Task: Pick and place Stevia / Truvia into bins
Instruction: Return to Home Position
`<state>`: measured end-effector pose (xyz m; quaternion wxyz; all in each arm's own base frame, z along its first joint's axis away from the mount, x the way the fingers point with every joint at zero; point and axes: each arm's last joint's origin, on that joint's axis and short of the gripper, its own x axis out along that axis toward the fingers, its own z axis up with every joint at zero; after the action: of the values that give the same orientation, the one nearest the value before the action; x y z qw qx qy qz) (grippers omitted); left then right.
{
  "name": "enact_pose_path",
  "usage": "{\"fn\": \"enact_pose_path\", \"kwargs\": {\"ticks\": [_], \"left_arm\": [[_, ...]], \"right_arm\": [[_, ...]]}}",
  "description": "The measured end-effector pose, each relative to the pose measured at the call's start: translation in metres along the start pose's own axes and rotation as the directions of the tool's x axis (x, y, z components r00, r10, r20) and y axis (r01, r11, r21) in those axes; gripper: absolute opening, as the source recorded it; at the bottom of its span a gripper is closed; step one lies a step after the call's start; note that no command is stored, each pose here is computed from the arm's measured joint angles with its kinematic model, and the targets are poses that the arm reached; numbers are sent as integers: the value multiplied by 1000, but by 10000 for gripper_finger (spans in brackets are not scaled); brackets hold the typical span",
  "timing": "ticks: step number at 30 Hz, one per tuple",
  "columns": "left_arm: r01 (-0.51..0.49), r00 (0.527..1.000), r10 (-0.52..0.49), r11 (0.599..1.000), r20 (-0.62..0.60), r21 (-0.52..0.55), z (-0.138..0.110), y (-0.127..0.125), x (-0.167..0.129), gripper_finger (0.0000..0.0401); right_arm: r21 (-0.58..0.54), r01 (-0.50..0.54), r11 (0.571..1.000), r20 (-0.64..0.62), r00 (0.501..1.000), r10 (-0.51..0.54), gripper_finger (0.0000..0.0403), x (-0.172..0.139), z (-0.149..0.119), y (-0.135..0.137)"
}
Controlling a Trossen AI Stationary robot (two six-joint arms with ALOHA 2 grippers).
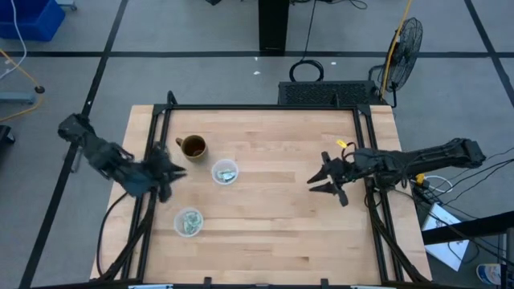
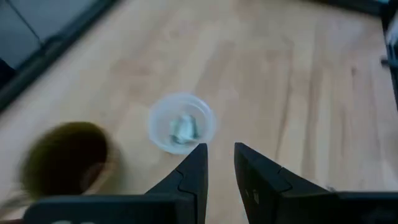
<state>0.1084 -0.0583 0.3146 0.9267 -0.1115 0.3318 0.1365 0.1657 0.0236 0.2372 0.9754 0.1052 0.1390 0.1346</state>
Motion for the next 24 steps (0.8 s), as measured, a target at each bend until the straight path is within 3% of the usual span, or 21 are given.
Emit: {"fn": "enact_pose_path", "kwargs": {"ticks": [4, 9, 11, 14, 16, 18, 24], "left_arm": [[-4, 997, 6, 1000, 81, -21, -11, 23, -13, 85], [141, 976, -142, 990, 168, 18, -36, 33, -3, 86], [242, 937, -255, 967, 240, 83, -43, 29, 4, 86], [399, 822, -459, 887, 336, 233, -52, 21, 14, 86], [436, 752, -534, 843, 386, 317, -58, 20, 20, 86], [413, 734, -532, 843, 423, 344, -64, 21, 28, 86], [281, 784, -379, 923, 492, 263, -83, 36, 49, 86]], "right_arm": [[0, 3, 1000, 57, 998, -3, 116, -9, -26, -5], [43, -49, 998, 212, 977, 39, 116, -19, -64, -10], [48, -65, 997, 254, 966, 51, 116, -22, -71, -11], [41, -82, 996, 327, 943, 64, 116, -27, -66, -10], [43, -73, 996, 339, 939, 54, 116, -29, -65, -11], [27, -57, 998, 338, 940, 44, 116, -30, -66, -12], [-23, -63, 998, 347, 935, 67, 116, -32, -64, -15]]}}
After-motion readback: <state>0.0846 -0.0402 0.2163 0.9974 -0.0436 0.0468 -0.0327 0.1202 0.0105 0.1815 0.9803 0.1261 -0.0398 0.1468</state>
